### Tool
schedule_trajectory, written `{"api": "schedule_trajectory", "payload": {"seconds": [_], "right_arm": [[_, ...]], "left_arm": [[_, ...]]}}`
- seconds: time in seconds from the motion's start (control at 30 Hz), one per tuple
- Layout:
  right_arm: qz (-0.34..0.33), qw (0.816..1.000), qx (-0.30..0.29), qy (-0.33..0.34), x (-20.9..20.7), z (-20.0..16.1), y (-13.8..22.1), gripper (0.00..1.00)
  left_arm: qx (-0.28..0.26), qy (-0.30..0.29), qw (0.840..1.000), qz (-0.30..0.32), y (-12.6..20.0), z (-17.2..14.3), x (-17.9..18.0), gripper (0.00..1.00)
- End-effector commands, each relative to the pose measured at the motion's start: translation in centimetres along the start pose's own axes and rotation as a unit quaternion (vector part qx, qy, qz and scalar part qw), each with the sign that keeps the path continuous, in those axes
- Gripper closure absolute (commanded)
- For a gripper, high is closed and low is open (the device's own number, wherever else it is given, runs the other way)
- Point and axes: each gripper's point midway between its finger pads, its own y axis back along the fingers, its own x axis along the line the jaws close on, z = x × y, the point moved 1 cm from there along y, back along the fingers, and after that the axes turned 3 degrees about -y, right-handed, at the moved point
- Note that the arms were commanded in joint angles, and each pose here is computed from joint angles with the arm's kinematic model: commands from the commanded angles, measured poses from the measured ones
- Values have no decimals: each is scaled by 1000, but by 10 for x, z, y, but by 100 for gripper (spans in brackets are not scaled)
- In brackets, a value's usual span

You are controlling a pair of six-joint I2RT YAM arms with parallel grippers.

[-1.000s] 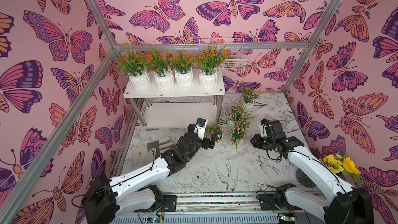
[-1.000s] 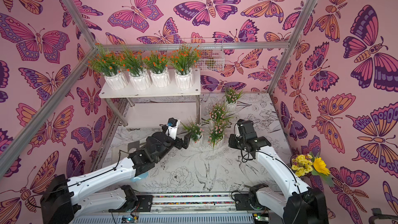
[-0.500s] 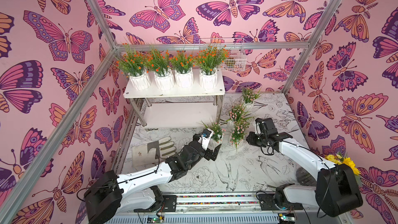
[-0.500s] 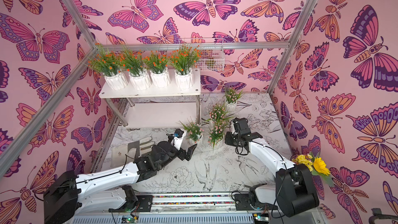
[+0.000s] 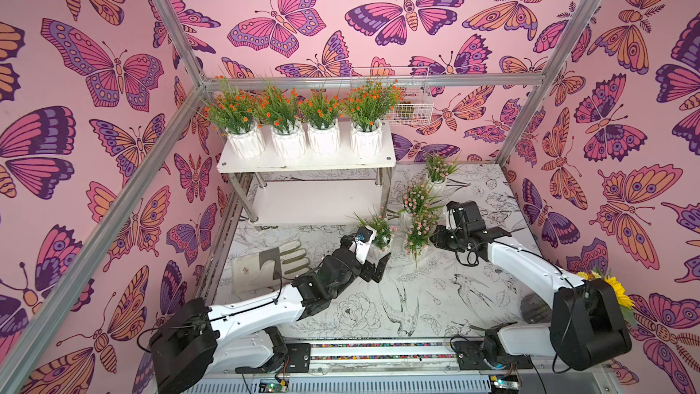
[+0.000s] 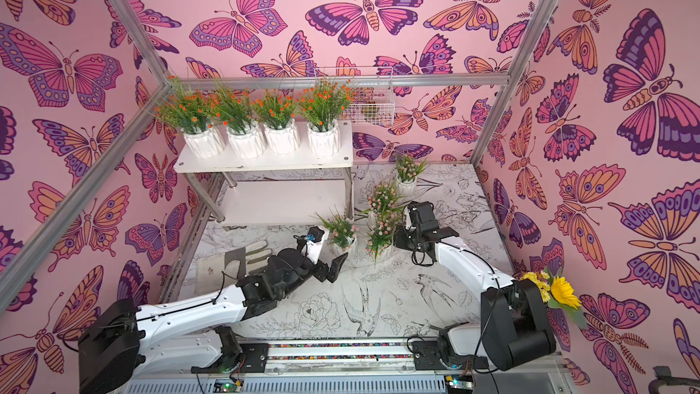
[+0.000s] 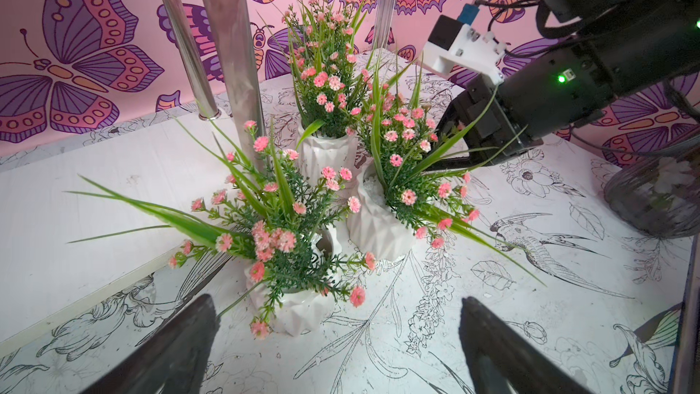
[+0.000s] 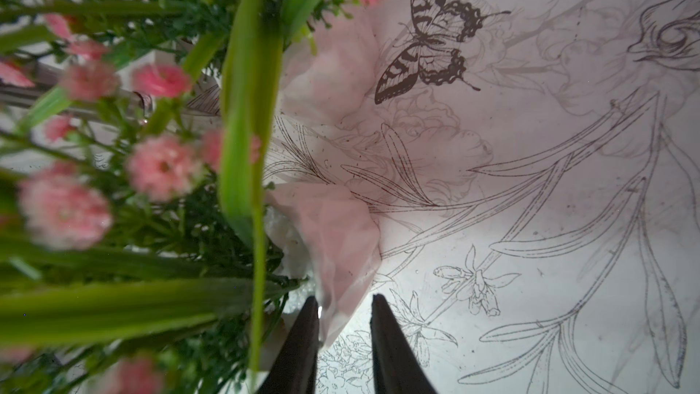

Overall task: Place the baby's breath potted plants on the rack by color
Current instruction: Pick up the baby's breath potted plant from the center of the board.

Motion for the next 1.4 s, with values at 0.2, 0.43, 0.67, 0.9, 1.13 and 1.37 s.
{"api": "schedule_trajectory", "payload": {"seconds": [0.2,0.43,0.67,0.9,1.13,1.37], "right_arm": [[6,1000,2,15,15,7,-11,73],[-25,999,8,27,13,2,-18,73],[-58,998,17,34,6,-5,-26,77],[-69,997,23,40,4,-6,-23,92],[-51,997,17,48,13,-4,-2,98],[-21,998,13,63,26,-5,32,99]], "left_arm": [[-3,5,1000,-11,-2,1,-6,0],[2,5,1000,-16,-3,-3,-8,0],[3,2,1000,-22,0,-5,-11,0],[1,1,1000,-26,6,-8,-12,0],[0,1,1000,-22,12,-13,-10,0],[4,-5,1000,-25,15,-20,-13,0]]}}
